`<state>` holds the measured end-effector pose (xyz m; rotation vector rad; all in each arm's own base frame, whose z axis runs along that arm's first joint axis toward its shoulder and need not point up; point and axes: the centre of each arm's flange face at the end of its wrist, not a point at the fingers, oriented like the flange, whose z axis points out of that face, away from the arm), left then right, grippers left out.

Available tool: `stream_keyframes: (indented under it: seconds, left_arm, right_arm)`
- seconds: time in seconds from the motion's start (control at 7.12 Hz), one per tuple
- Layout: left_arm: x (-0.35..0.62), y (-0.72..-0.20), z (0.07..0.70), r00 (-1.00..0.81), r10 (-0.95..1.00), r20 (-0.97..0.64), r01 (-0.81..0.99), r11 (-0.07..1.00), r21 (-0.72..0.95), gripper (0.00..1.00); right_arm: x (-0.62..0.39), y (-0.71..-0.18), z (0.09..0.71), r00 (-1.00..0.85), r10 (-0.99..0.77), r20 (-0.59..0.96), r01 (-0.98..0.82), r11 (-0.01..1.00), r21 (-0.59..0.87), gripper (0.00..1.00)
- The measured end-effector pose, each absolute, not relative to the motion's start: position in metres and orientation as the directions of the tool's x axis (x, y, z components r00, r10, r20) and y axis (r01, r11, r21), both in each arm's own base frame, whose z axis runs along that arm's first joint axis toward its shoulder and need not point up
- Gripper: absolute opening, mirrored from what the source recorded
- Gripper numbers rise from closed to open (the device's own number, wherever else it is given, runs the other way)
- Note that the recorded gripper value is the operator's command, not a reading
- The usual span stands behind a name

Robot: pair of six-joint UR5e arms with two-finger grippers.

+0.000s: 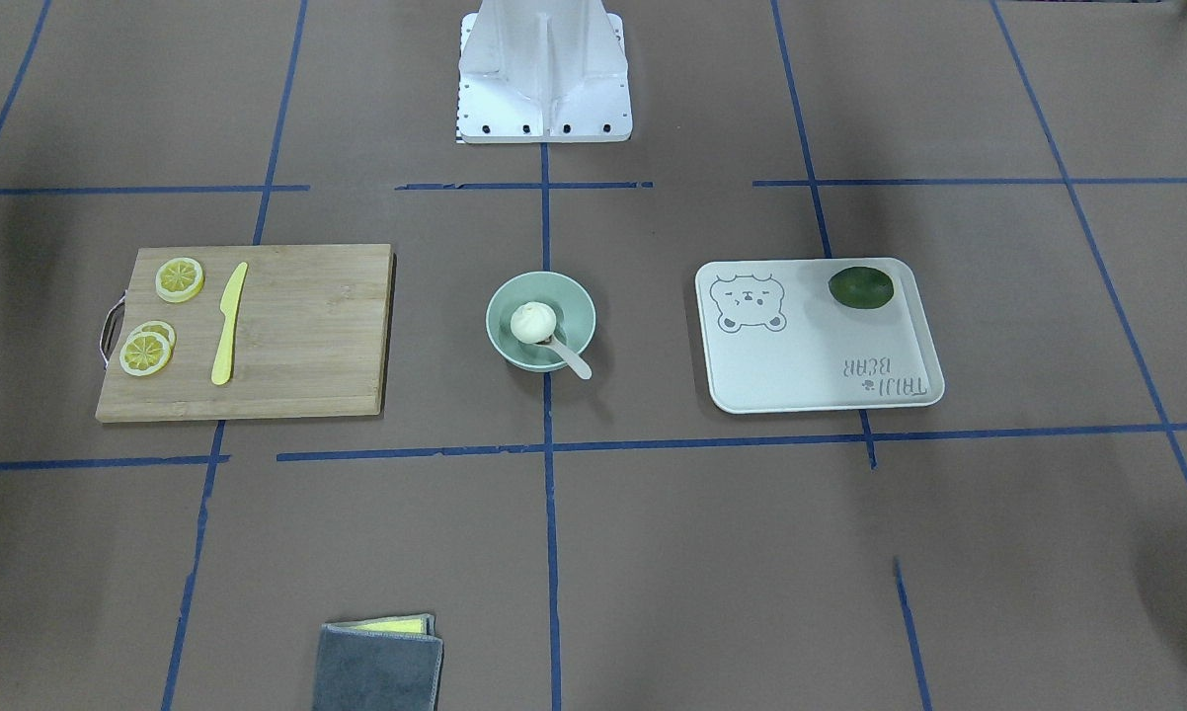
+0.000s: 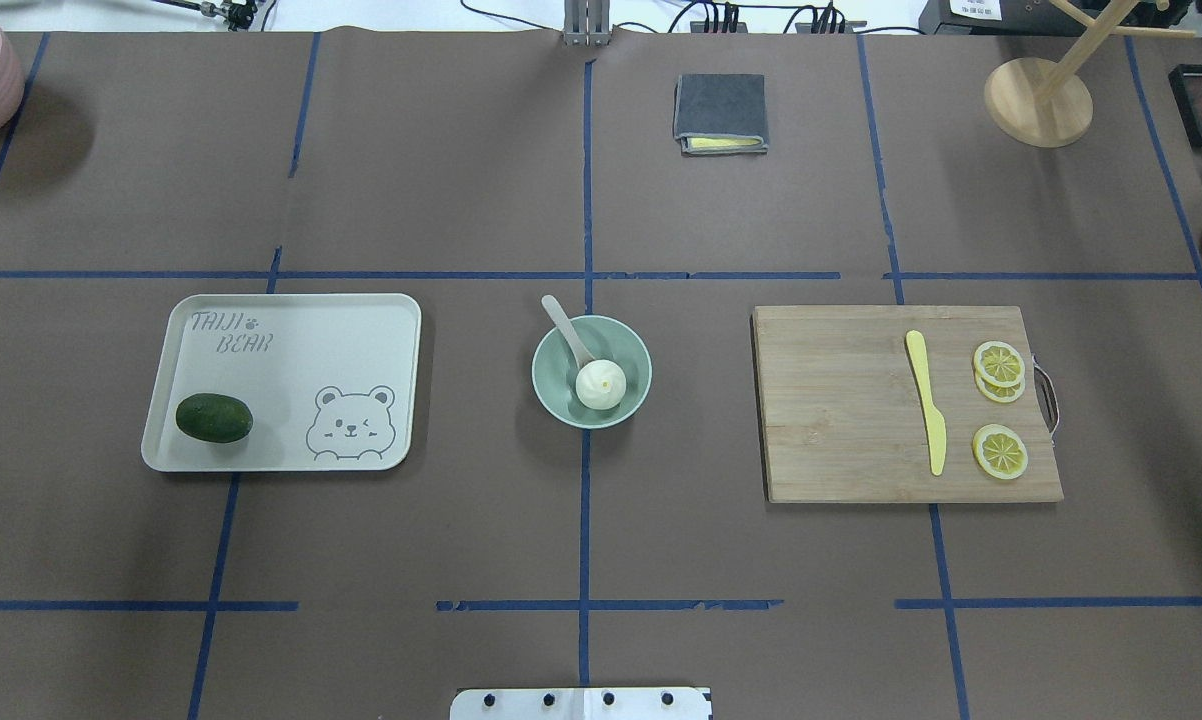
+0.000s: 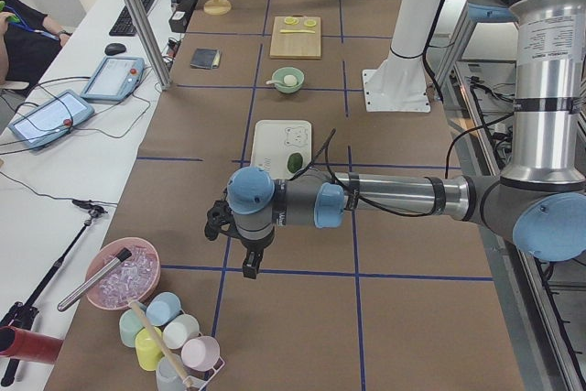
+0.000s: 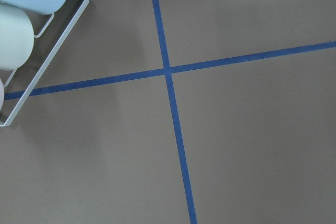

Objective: Put spoon and bun in bowl

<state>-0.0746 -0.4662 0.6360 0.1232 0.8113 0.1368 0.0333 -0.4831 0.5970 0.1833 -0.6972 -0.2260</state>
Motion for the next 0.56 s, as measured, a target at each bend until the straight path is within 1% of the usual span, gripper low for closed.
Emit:
stream_keyframes:
  seconds: [0.28, 0.56]
  left_arm:
    - [-0.075, -0.46, 0.639, 0.687, 0.164, -0.708, -0.075, 0.985, 0.156, 1.0]
    - [-0.075, -0.457, 0.641, 0.692, 0.161, -0.703, -0.076, 0.986, 0.151, 1.0]
  right_arm:
    - [0.054, -0.45, 0.629, 0.754, -0.201, 0.625, 0.109, 0.977, 0.182, 1.0]
    - [0.056, -0.44, 0.639, 0.755, -0.184, 0.63, 0.104, 0.981, 0.162, 1.0]
